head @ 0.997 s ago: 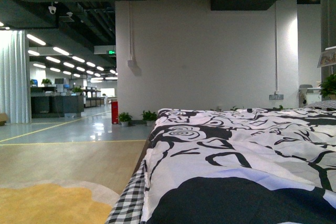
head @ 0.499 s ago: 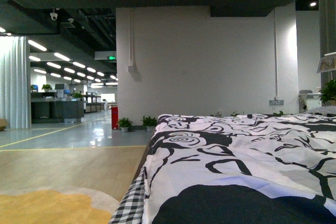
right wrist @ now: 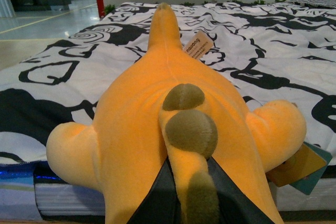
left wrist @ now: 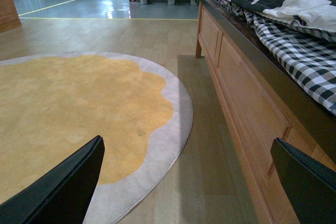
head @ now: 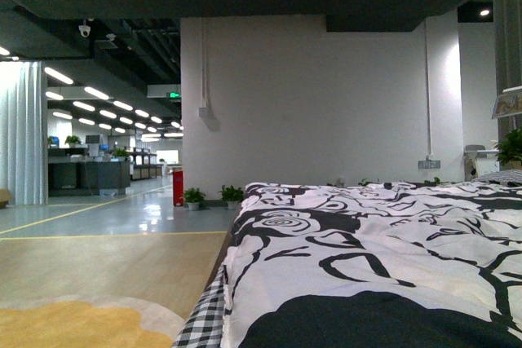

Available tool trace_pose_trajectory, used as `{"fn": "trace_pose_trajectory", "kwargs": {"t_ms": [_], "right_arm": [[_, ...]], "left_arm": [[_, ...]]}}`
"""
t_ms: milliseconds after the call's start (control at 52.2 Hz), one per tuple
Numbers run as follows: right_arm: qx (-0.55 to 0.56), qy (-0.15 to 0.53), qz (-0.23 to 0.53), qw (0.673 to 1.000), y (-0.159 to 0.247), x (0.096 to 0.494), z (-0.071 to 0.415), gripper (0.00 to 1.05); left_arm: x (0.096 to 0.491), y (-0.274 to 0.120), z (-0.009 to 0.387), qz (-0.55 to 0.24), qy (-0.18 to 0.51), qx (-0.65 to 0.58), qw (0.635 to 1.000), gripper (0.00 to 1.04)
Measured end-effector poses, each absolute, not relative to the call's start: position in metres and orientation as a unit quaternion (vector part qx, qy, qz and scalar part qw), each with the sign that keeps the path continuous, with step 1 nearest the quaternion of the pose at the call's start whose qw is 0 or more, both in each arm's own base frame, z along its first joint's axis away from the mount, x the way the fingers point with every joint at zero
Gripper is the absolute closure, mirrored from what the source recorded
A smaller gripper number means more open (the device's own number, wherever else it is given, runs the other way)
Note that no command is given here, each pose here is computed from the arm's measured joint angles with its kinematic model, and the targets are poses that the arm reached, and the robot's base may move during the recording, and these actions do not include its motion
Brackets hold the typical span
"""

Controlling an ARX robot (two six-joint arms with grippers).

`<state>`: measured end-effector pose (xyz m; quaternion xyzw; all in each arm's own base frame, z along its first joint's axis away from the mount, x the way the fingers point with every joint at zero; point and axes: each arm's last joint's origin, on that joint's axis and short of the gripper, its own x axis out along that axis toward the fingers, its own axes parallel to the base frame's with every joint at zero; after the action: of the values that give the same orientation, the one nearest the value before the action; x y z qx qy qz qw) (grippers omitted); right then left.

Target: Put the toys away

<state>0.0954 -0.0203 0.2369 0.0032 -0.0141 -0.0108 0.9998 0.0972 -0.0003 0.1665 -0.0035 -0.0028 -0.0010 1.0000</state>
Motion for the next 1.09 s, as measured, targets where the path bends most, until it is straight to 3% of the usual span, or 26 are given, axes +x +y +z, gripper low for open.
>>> {"fn": "trace_pose_trajectory", "kwargs": {"t_ms": [345,1093], "right_arm": [[0.001,-0.018,-0.002,1.0,-0.001,0.095,0.203,0.99],[0.001,-0.014,0.0,1.0,0.0,0.096,0.172,0.99]], "left_arm": [[0.097,0.0,0.167,-0.001,-0.003,-0.004,1.0,0.06],[0.097,0.0,0.167,-0.001,-0.003,-0.004,1.0,0.06]]}}
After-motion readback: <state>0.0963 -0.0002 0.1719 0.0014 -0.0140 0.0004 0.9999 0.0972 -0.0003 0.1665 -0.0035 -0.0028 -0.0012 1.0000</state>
